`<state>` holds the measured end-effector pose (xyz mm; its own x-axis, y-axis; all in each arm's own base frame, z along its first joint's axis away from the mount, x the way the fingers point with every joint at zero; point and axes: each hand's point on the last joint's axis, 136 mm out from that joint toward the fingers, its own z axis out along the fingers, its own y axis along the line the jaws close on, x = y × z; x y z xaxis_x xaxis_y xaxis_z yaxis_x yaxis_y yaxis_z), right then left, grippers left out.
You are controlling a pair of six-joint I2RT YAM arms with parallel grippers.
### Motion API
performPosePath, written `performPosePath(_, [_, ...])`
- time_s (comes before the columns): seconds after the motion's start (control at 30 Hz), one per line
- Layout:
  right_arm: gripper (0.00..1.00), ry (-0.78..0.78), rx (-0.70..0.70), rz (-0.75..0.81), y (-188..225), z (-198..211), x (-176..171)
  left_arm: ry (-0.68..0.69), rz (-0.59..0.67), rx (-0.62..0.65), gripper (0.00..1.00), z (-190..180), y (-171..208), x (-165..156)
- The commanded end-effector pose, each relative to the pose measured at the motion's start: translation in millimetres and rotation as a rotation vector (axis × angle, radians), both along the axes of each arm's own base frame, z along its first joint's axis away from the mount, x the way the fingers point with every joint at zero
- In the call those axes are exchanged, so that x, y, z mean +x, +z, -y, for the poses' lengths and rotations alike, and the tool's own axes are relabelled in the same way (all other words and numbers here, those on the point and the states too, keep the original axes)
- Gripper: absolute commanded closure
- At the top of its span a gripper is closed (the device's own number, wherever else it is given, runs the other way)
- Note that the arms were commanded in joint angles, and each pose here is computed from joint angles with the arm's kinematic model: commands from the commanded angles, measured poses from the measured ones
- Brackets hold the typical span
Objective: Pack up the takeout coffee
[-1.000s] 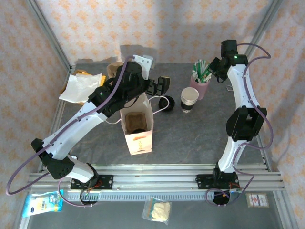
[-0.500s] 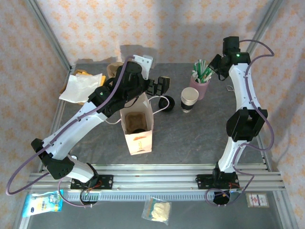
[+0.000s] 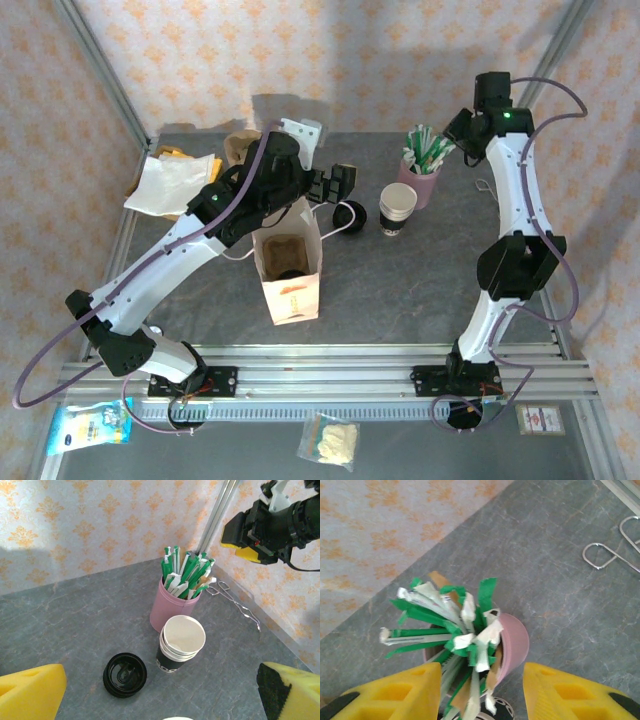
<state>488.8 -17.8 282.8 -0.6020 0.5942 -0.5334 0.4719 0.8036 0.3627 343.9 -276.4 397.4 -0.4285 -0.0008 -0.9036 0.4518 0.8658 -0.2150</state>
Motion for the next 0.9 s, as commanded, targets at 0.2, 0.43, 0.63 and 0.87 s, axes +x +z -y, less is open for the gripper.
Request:
performPosePath(0.2, [0.67, -0.045, 0.13, 0.011, -24.0, 15.0, 7.7, -0.018, 0.016, -0.014, 0.01, 4.4, 2.3, -1.1])
performPosePath(0.43, [0.7, -0.002, 0.241, 0.05, -26.5, -2.6, 22.3, -0.023, 0.008, -0.008, 0.01, 7.9, -1.8, 2.0])
performPosePath(0.63, [0.7, -0.008, 0.267, 0.038, -37.2, -4.8, 26.8, -0.026, 0.007, -0.002, 0.01, 8.9, -2.2, 2.2])
performPosePath(0.87, [0.7, -0.026, 0.272, 0.03, -47.2, -3.2, 29.5, -0.026, 0.002, 0.001, 0.01, 9.5, -4.2, 3.5])
